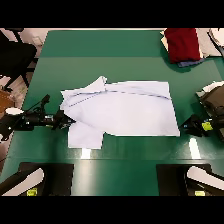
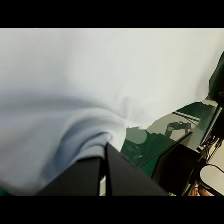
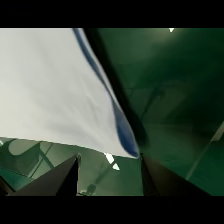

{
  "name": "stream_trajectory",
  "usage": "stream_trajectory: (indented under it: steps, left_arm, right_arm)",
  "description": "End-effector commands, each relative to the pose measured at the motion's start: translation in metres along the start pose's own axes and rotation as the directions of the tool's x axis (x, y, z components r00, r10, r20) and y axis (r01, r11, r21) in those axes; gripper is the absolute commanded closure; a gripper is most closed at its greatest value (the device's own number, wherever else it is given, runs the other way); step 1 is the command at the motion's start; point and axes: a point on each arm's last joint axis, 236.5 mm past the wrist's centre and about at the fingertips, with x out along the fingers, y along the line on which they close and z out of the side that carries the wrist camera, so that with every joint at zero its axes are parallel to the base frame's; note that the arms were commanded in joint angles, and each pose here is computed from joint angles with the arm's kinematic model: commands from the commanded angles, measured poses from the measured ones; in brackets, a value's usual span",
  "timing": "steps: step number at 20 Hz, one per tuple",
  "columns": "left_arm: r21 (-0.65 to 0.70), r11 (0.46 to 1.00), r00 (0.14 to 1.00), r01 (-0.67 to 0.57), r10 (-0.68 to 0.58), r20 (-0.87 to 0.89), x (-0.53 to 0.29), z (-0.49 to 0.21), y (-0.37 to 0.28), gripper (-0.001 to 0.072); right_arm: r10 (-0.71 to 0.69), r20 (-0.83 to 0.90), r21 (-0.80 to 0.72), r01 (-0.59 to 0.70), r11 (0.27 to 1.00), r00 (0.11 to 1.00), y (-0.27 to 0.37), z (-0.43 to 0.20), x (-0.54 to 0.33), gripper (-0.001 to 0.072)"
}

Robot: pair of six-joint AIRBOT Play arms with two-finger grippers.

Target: Fold the shirts.

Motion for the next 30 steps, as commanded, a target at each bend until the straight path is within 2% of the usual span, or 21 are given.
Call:
stream_trajectory:
  steps: [1,3,6,7,9,12,13,14,18,23,25,27,30]
  left_arm:
    - [0.012,1.0,1.0,0.001,-0.001,0.003,-0.002,0.002,-0.003,0.0682]
    - [0.011,1.0,1.0,0.002,-0.002,0.001,-0.002,0.002,-0.003,0.0682]
    - [0.011,1.0,1.0,0.003,-0.003,-0.002,-0.002,0.001,-0.003,0.0683]
    - [0.011,1.0,1.0,0.005,-0.005,-0.006,-0.002,0.0,-0.004,0.0682]
    - [0.011,1.0,1.0,0.006,-0.006,-0.008,-0.002,0.0,-0.004,0.0682]
    - [0.01,1.0,1.0,0.006,-0.006,-0.007,-0.002,0.0,-0.004,0.0682]
    - [0.01,1.0,1.0,0.005,-0.005,-0.005,-0.002,0.001,-0.004,0.0682]
    - [0.01,1.0,1.0,0.004,-0.004,-0.003,-0.002,0.001,-0.004,0.0682]
    - [0.021,0.999,0.999,0.042,-0.043,0.026,-0.006,0.011,-0.018,0.0682]
    - [0.167,0.986,0.981,0.023,-0.055,0.189,-0.05,0.057,-0.074,0.0683]
    - [0.216,0.976,0.972,0.022,-0.072,0.225,-0.065,0.071,-0.096,0.0683]
    - [0.228,0.974,0.962,0.008,-0.07,0.265,-0.072,0.082,-0.102,0.0683]
    - [0.219,0.975,0.949,-0.039,-0.032,0.313,-0.074,0.095,-0.092,0.0683]
  right_arm:
    - [-0.056,-0.046,0.027,0.057,0.998,0.997,-0.019,-0.013,0.012,0.0263]
    - [-0.016,-0.056,0.046,0.018,0.999,0.998,-0.017,-0.02,0.028,0.0263]
    - [0.125,0.014,0.053,-0.125,0.991,0.992,0.009,-0.011,0.044,0.027]
    - [0.143,0.048,0.058,-0.146,0.988,0.989,0.012,-0.004,0.045,0.0312]
    - [0.16,0.094,0.047,-0.165,0.985,0.983,0.017,0.006,0.043,0.0444]
    - [0.145,0.151,0.01,-0.148,0.989,0.978,0.018,0.014,0.035,0.06]
    - [0.142,0.166,-0.009,-0.143,0.99,0.976,0.02,0.015,0.032,0.0672]
    - [0.139,0.186,-0.027,-0.137,0.99,0.973,0.022,0.015,0.027,0.069]
    - [0.15,0.239,-0.108,-0.127,0.986,0.959,0.041,0.004,0.004,0.0692]
    - [0.2,0.359,-0.187,-0.139,0.972,0.912,0.075,-0.007,-0.033,0.0692]
    - [0.283,0.443,-0.236,-0.194,0.952,0.851,0.104,0.004,-0.056,0.0693]
    - [0.292,0.523,-0.264,-0.174,0.949,0.801,0.122,0.02,-0.074,0.0693]
    - [0.303,0.5,-0.314,-0.156,0.937,0.811,0.155,0.046,-0.067,0.0693]
